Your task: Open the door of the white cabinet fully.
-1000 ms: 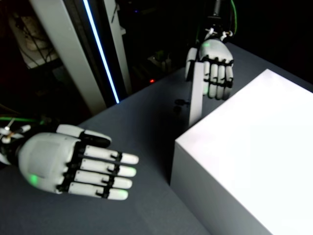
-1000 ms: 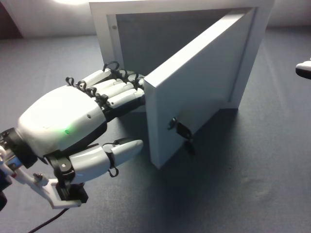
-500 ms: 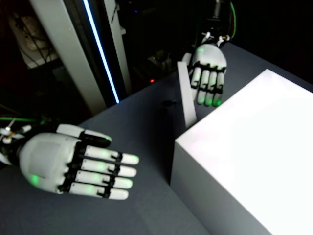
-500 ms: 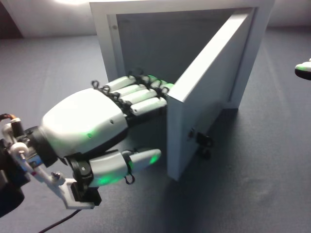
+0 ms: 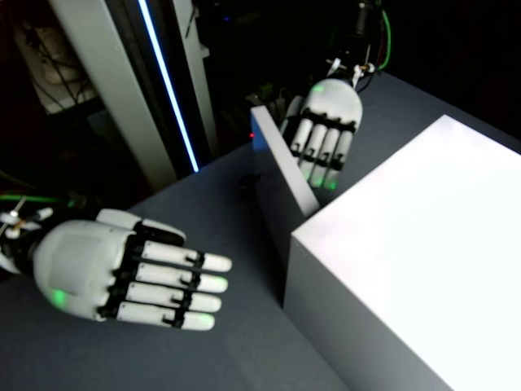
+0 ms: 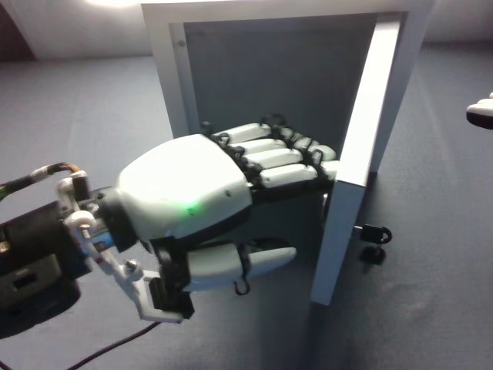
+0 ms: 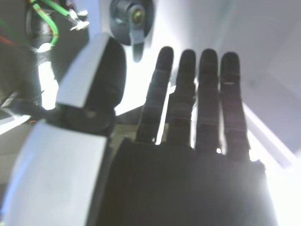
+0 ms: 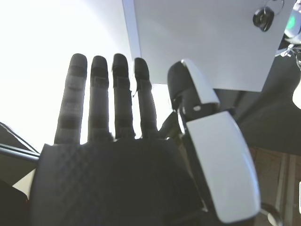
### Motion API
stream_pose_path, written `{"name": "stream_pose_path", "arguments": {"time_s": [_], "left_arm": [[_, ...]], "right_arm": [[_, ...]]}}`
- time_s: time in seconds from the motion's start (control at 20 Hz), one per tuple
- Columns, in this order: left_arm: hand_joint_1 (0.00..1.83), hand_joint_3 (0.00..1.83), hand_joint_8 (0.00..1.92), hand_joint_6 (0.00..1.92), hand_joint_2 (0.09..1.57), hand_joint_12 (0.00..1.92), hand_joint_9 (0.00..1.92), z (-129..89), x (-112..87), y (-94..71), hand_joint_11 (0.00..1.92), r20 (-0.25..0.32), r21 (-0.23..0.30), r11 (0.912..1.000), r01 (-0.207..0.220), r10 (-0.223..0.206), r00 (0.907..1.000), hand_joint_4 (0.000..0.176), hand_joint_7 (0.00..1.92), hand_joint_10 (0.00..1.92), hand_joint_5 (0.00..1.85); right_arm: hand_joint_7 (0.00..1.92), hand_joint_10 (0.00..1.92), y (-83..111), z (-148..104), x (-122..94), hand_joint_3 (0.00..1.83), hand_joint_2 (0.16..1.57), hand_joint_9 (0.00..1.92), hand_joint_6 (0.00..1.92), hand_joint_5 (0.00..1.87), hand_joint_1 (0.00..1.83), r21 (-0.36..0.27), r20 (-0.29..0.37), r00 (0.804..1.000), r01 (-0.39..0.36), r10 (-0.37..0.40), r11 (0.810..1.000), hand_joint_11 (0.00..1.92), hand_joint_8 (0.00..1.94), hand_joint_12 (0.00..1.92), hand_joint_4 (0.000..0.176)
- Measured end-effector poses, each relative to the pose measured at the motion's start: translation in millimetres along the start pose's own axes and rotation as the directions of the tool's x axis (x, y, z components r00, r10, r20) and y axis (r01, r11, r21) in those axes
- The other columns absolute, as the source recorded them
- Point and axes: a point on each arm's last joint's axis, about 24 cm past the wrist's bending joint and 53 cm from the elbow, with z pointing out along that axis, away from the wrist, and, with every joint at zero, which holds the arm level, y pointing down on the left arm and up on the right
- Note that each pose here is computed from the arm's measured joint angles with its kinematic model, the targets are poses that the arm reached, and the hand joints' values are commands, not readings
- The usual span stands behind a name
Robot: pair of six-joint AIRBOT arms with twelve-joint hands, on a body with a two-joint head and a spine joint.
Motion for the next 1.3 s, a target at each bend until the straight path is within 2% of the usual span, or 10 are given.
{"name": "stream_pose_path", "arguments": {"time_s": [0.15, 0.3, 0.45, 0.55, 0.75, 0.9, 1.0, 1.15, 1.25, 1.3], "left_arm": [[0.35, 0.01, 0.0, 0.0, 1.47, 0.3, 0.17, 5.9, 2.0, -7.0, 0.05, -0.013, 0.026, 0.9994, -0.021, 0.021, 0.9997, 0.0, 0.2, 0.0, 0.25], [0.41, 0.0, 0.01, 0.01, 1.44, 0.3, 0.19, 11.9, 3.8, -9.4, 0.06, -0.018, 0.036, 0.9991, -0.023, 0.024, 0.9996, 0.0, 0.24, 0.01, 0.3], [0.27, 0.0, 0.0, 0.0, 1.45, 0.26, 0.19, 20.2, 8.2, -16.2, 0.1, -0.028, 0.069, 0.9974, -0.021, 0.023, 0.9994, 0.0, 0.24, 0.0, 0.27], [0.4, 0.0, 0.0, 0.0, 1.42, 0.24, 0.16, 22.5, 9.4, -18.7, 0.12, -0.029, 0.077, 0.9968, -0.021, 0.023, 0.9993, 0.0, 0.18, 0.0, 0.21], [0.09, 0.02, 0.01, 0.01, 1.51, 0.21, 0.14, 18.8, 7.1, -15.8, 0.11, -0.024, 0.07, 0.9975, -0.014, 0.016, 0.9996, 0.0, 0.17, 0.0, 0.23], [0.36, 0.0, 0.01, 0.01, 1.48, 0.18, 0.13, 5.4, 2.7, -8.2, 0.07, -0.027, 0.034, 0.9993, -0.013, 0.014, 0.9995, 0.0, 0.17, 0.01, 0.24], [0.41, 0.0, 0.01, 0.01, 1.46, 0.18, 0.16, -7.2, -3.5, -3.5, 0.12, -0.013, 0.01, 0.9999, -0.005, 0.005, 0.9999, 0.0, 0.18, 0.01, 0.23], [0.18, 0.01, 0.0, 0.0, 1.51, 0.16, 0.11, -28.3, -10.5, 6.5, 0.07, 0.003, -0.044, 0.9989, 0.015, -0.014, 0.9999, 0.0, 0.11, 0.0, 0.16], [0.31, 0.0, 0.01, 0.0, 1.49, 0.2, 0.14, -48.0, -15.6, 16.3, 0.07, 0.023, -0.097, 0.9947, 0.035, -0.033, 0.9992, 0.0, 0.13, 0.01, 0.16], [0.25, 0.0, 0.01, 0.0, 1.51, 0.2, 0.14, -56.0, -19.7, 20.2, 0.05, 0.037, -0.122, 0.9919, 0.035, -0.03, 0.9988, 0.0, 0.15, 0.01, 0.16]], "right_arm": [[0.38, 0.0, -0.9, 0.1, 0.6, 0.0, 1.39, 0.3, 0.0, 0.39, 0.59, 0.001, 0.0, 1.0, -0.001, 0.001, 1.0, 0.26, 0.0, 0.02, 0.0], [0.38, 0.01, -1.1, 0.2, 1.8, 0.0, 1.38, 0.31, 0.0, 0.39, 0.61, 0.0, -0.002, 1.0, -0.003, 0.003, 1.0, 0.27, 0.01, 0.03, 0.0], [0.4, 0.0, -1.4, 0.3, 0.8, 0.0, 1.38, 0.32, 0.01, 0.41, 0.59, 0.001, 0.0, 1.0, -0.001, 0.001, 1.0, 0.27, 0.01, 0.03, 0.0], [0.41, 0.0, -1.4, 0.3, 1.2, 0.0, 1.39, 0.32, 0.0, 0.41, 0.61, 0.001, -0.001, 1.0, -0.001, 0.001, 1.0, 0.28, 0.01, 0.03, 0.0], [0.4, 0.0, -1.2, 0.3, 2.0, 0.0, 1.38, 0.33, 0.0, 0.41, 0.59, 0.0, -0.004, 1.0, -0.001, 0.001, 1.0, 0.29, 0.0, 0.03, 0.0], [0.38, 0.0, -1.4, 0.3, 2.1, 0.0, 1.38, 0.31, 0.0, 0.4, 0.59, 0.001, -0.004, 1.0, -0.007, 0.007, 1.0, 0.28, 0.0, 0.02, 0.0], [0.38, 0.0, -0.7, 0.3, 3.3, 0.0, 1.39, 0.31, 0.0, 0.39, 0.62, -0.003, -0.009, 1.0, -0.011, 0.011, 1.0, 0.28, 0.0, 0.02, 0.0], [0.38, 0.0, 0.4, 0.2, 4.7, 0.0, 1.4, 0.3, 0.0, 0.39, 0.62, -0.006, -0.017, 1.0, -0.022, 0.022, 1.0, 0.27, 0.0, 0.02, 0.0], [0.39, 0.0, 1.8, 0.0, 4.0, 0.0, 1.4, 0.29, 0.0, 0.39, 0.56, -0.008, -0.023, 1.0, -0.017, 0.017, 1.0, 0.27, 0.0, 0.01, 0.0], [0.39, 0.0, 2.7, -0.1, 2.5, 0.0, 1.4, 0.29, 0.0, 0.39, 0.56, -0.009, -0.023, 1.0, -0.013, 0.013, 1.0, 0.27, 0.0, 0.01, 0.0]]}}
